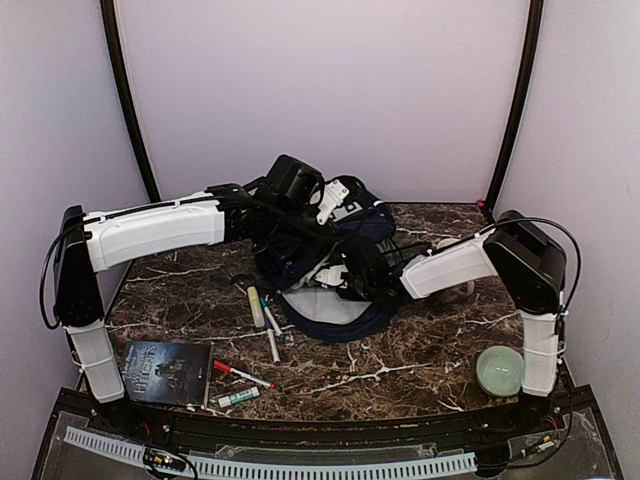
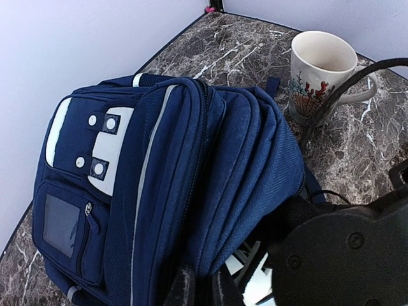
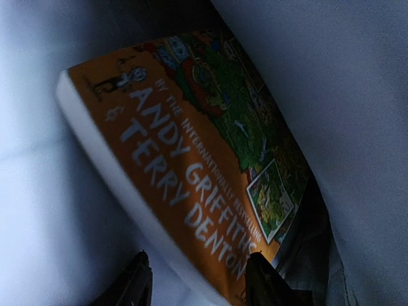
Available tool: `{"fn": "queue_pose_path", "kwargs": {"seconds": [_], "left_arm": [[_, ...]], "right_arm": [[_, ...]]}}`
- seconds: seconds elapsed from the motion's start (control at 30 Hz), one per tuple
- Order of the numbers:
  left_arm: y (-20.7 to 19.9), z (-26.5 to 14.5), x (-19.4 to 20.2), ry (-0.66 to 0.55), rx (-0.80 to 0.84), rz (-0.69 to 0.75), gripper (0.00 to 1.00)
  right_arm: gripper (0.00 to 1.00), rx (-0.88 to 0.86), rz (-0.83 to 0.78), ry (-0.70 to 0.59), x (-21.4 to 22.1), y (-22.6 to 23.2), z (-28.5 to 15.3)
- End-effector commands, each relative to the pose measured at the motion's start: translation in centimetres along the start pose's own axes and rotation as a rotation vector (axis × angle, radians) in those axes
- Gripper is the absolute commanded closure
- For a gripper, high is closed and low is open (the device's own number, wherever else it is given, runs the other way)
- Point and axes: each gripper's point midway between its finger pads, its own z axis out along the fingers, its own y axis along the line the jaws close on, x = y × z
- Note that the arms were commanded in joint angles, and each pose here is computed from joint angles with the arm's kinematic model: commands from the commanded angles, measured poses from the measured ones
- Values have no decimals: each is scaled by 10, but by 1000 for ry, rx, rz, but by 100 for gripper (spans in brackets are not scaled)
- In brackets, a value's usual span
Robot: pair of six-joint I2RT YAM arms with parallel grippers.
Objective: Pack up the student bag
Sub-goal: Adjust the book in the largest pocket of the bag, then place the largest pocket of the bag in the student bag, then move the book to the corner of the board.
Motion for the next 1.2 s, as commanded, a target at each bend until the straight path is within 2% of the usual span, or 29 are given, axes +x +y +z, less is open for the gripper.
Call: {"fn": "queue_pose_path", "kwargs": {"seconds": [0.0, 0.3, 0.37, 0.43, 0.5, 0.6, 0.7, 0.83, 1.0, 1.17], "left_arm": [[13, -34, -33, -106, -33, -43, 99], [17, -28, -24, -58, -58, -67, 98], [16, -25, -18, -31, -54, -75, 89], [15, -21, -9, 3, -51, -89, 72], [17, -22, -2, 35, -60, -112, 60], [21, -33, 7, 82, -83, -163, 45], [25, -51, 16, 117, -100, -217, 37], [30, -78, 38, 167, -131, -330, 29], [39, -102, 92, 292, -226, -495, 27], [53, -132, 160, 403, -380, -689, 19]], "right_arm": [[49, -52, 61, -39, -7, -3, -35], [47, -306, 50, -64, -1, 40, -102], [47, -410, 54, -90, 0, 50, -124], [47, -531, 51, -103, 5, 65, -148], [47, -631, 46, -125, 12, 72, -181], [47, -716, 48, -129, 27, 83, -210], [47, -771, 71, -134, 38, 92, -230], [46, -822, 130, -186, 33, 92, -251], [46, -834, 196, -280, 2, 73, -256], [45, -894, 284, -391, -46, 58, -247]]}}
